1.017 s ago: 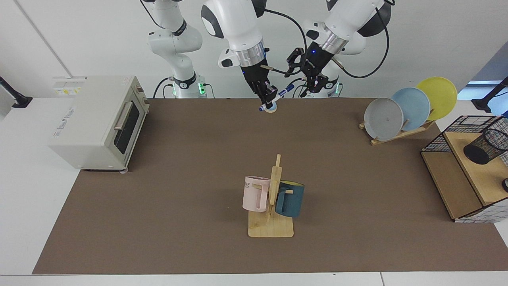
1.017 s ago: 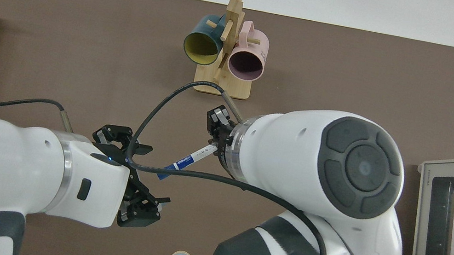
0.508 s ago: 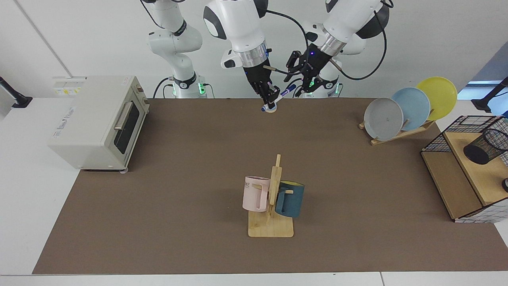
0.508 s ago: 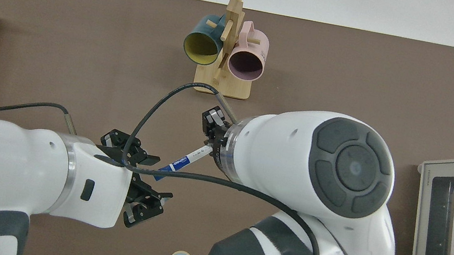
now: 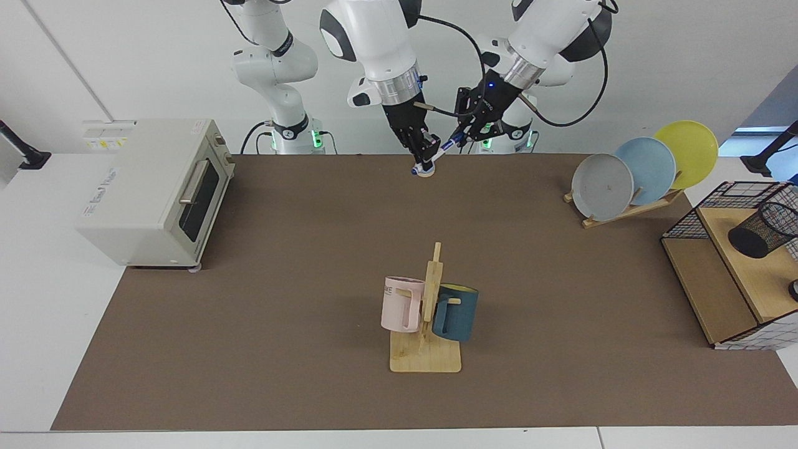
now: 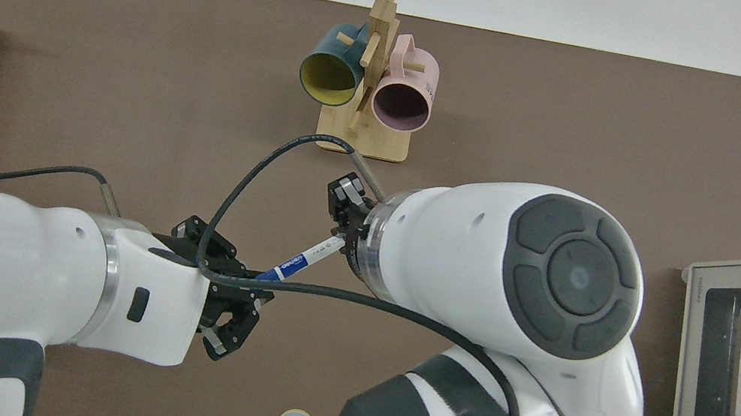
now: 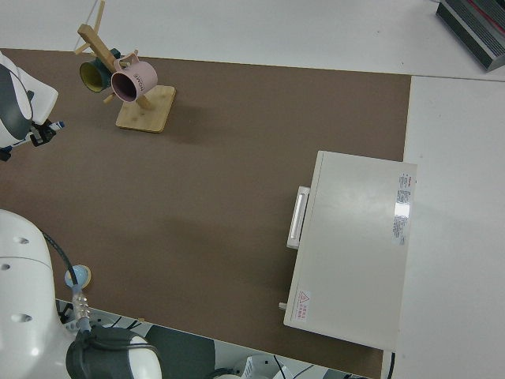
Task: Put markers into pen holder
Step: 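Close the left gripper on the marker held by the right gripper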
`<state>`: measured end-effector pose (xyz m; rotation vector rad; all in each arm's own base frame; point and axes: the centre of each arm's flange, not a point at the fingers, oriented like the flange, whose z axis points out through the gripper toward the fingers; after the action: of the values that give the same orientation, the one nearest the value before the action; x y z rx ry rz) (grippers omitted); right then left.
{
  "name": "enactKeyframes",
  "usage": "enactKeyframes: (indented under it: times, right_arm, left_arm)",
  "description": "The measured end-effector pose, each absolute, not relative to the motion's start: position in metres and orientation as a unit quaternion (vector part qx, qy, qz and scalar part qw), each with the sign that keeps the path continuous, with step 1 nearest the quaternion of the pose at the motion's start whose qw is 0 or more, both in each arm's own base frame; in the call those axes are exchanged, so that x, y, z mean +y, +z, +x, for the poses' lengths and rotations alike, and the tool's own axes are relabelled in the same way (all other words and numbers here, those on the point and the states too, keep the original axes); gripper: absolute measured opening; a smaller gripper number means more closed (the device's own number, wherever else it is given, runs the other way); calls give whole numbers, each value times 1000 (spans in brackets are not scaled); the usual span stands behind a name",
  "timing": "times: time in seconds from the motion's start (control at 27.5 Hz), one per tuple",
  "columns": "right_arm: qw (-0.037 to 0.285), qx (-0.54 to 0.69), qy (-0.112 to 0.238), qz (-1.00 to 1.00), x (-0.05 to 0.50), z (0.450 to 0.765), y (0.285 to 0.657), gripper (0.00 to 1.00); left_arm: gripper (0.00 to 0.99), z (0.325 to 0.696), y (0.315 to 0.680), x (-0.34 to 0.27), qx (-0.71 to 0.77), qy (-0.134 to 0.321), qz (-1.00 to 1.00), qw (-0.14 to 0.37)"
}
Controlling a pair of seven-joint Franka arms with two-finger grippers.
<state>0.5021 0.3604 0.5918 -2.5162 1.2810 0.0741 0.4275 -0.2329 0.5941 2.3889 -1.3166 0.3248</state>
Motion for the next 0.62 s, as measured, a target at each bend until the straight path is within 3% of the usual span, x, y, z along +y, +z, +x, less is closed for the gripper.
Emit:
enactKeyframes:
  times: [0.47, 0.62]
  right_arm:
    - [158, 448, 26, -880, 361, 502, 592, 167]
    - [160, 449, 25, -879, 361, 502, 592, 282]
  left_arm:
    - [176, 428, 594, -232, -470, 115, 853, 196]
    - [176, 427, 593, -233, -471, 112, 853, 197]
